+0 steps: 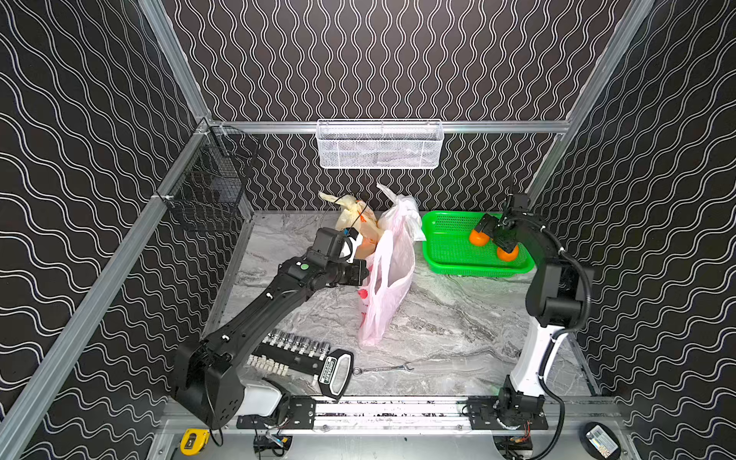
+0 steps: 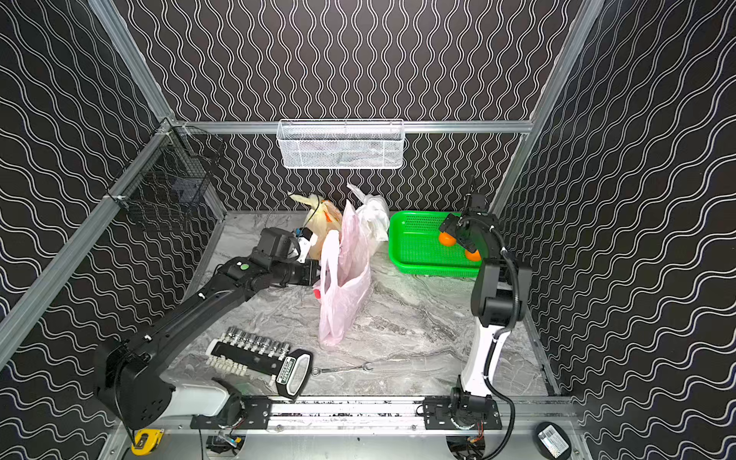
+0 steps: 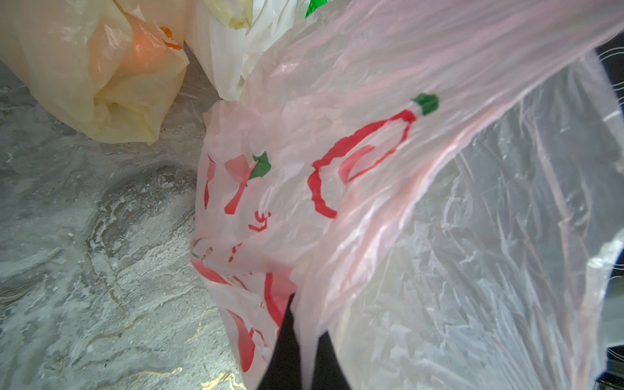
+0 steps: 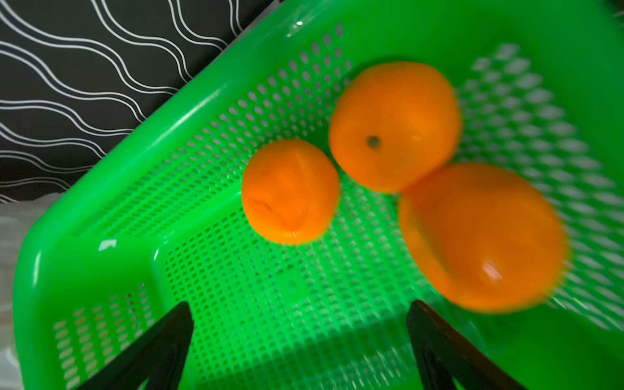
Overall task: Place the oranges into plastic bags & tie knots
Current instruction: Pick up the orange from the basket.
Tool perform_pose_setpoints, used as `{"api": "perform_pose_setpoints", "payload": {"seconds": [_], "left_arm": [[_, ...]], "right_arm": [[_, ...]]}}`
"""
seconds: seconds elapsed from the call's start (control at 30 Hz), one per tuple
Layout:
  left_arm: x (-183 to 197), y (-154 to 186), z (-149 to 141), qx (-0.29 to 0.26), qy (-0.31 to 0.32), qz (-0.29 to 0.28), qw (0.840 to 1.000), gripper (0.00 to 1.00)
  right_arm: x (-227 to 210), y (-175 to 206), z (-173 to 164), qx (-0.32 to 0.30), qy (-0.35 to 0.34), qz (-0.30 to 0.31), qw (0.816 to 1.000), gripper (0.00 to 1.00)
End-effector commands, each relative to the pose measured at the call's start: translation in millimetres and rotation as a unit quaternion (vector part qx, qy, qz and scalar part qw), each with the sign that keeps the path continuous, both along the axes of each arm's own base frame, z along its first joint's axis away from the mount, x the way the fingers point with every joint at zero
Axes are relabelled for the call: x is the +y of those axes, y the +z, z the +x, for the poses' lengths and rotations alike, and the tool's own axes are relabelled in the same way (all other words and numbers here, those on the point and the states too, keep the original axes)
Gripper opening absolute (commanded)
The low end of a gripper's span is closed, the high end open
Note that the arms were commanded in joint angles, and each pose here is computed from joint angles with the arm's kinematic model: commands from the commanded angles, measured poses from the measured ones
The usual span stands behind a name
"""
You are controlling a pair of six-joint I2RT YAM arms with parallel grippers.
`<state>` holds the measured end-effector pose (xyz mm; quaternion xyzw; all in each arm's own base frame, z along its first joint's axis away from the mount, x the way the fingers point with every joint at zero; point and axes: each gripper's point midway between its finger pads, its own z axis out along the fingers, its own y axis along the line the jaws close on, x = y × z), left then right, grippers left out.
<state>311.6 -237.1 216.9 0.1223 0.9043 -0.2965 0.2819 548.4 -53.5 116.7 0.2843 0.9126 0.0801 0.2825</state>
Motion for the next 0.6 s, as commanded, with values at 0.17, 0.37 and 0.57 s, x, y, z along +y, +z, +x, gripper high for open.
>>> {"api": "perform_pose_setpoints", "payload": {"seconds": [0.17,0.37,0.57], "left_arm": [[-3.9,5.5,-1.6,-0.012,-0.016,-0.011,1.0,0.0],[-2.7,5.5,-2.1,-0.011,-0.016,-0.005,1.0,0.0],[-3.8,4.7,-3.9,-0.007,-0.02,-0.008,1.0,0.0]], "right_arm": [[-5.0,-30.3,22.0,0.021,0.007,-0.009,1.0,1.0],[-10.2,-48.3,32.8,0.028,0.016,-0.028,0.999,0.99],[-13.3,-61.8,40.2,0.04,0.023,-0.038,0.998,0.93]]}}
